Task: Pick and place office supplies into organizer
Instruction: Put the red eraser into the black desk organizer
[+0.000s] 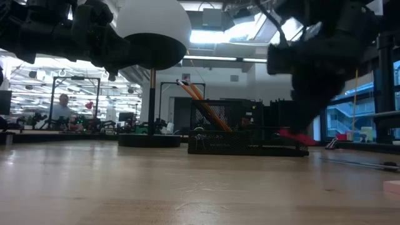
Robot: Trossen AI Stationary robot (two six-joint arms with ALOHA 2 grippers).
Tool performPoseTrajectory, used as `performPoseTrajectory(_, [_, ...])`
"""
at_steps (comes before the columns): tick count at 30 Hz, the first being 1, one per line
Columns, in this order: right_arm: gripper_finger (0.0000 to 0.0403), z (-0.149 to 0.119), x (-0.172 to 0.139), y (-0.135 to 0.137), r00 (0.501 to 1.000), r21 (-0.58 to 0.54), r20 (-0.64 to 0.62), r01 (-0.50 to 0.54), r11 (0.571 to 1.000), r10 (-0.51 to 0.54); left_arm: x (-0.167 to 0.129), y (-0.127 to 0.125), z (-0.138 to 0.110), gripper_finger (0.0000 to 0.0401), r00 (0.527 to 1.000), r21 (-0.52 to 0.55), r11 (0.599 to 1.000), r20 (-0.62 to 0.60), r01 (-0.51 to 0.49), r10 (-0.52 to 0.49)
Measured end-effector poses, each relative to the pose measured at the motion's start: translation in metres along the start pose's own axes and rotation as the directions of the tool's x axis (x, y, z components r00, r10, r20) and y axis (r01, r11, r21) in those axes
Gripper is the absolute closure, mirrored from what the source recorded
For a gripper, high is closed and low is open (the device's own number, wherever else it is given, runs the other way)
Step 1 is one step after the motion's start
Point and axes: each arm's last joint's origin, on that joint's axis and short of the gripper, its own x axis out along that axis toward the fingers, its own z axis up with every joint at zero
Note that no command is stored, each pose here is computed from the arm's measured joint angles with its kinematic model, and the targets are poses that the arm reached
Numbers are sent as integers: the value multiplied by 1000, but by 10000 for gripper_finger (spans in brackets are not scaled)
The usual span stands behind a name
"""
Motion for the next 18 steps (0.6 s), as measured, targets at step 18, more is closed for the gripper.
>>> performPoseTrajectory(18, [330, 49, -1, -15, 934, -241, 355, 61, 968, 29, 0, 0, 0, 304, 1000, 1, 1000, 0, 1, -1])
